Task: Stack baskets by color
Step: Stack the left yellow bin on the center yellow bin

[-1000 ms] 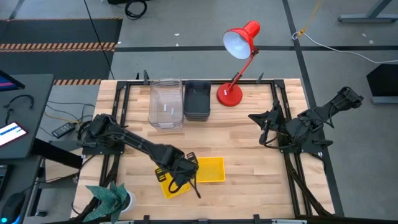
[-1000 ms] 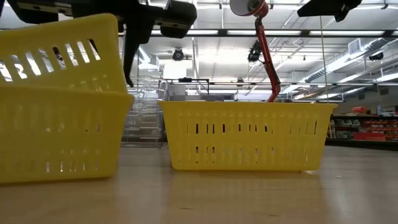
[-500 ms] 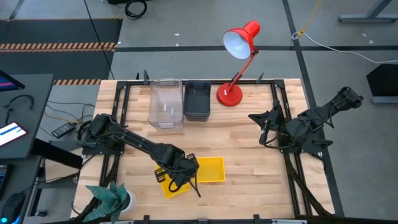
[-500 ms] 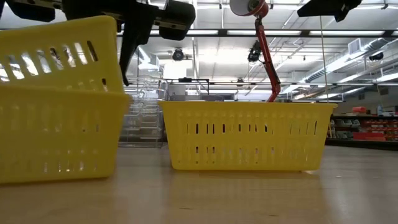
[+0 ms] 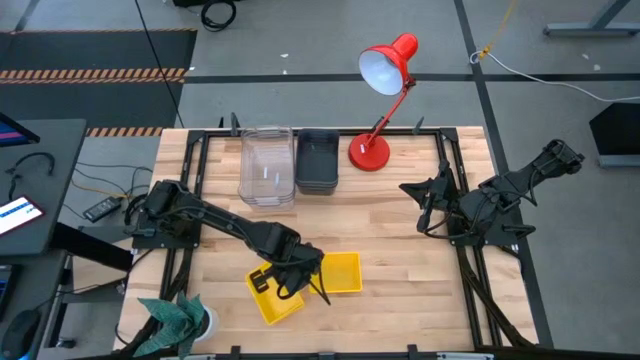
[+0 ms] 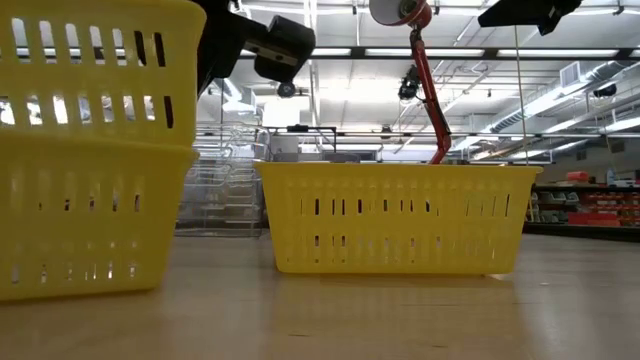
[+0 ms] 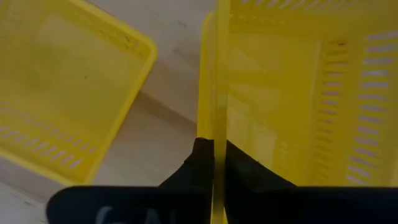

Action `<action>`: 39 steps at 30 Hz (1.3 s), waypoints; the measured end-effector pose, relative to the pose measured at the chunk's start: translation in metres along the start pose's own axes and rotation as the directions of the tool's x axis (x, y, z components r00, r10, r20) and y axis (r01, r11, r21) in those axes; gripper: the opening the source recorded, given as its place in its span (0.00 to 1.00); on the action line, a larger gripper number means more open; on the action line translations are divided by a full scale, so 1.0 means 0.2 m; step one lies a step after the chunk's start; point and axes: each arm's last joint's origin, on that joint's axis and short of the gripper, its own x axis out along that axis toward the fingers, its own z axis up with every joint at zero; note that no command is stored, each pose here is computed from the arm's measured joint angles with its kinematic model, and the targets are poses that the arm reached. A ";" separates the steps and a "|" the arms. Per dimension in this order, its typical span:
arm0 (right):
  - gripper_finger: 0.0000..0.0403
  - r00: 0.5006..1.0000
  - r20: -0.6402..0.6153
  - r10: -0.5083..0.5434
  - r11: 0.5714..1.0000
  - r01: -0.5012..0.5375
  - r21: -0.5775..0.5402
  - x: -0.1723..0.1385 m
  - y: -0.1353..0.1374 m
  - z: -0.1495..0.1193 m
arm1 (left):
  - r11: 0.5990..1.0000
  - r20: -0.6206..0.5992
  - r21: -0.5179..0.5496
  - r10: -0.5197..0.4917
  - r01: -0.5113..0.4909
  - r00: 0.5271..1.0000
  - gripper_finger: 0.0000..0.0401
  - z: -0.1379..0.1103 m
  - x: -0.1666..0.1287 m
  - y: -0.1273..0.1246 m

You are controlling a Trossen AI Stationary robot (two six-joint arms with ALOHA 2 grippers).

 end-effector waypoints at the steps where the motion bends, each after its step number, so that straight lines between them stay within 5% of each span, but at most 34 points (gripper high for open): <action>1: 0.02 1.000 0.000 0.000 1.000 0.000 0.000 0.00 0.00 0.00 | 1.000 0.000 0.000 -0.001 0.001 1.000 0.07 0.00 0.00 0.00; 6: 0.02 1.000 0.000 0.000 1.000 0.000 0.000 0.00 0.00 0.00 | 0.999 0.019 0.024 -0.046 0.045 0.999 0.12 0.00 0.00 -0.01; 14: 0.02 1.000 0.000 0.000 1.000 0.000 0.000 0.00 0.00 0.00 | 0.996 0.027 0.019 -0.085 0.084 0.996 0.02 -0.01 0.00 -0.02; 27: 0.02 1.000 0.000 0.000 1.000 0.000 0.001 0.00 0.00 0.00 | 0.992 -0.027 -0.042 -0.123 0.122 0.992 0.04 -0.02 0.11 0.01; 39: 0.02 1.000 0.000 -0.001 1.000 0.001 0.000 0.00 0.00 0.00 | 0.988 -0.039 -0.087 -0.132 0.128 0.990 0.32 -0.03 0.11 0.01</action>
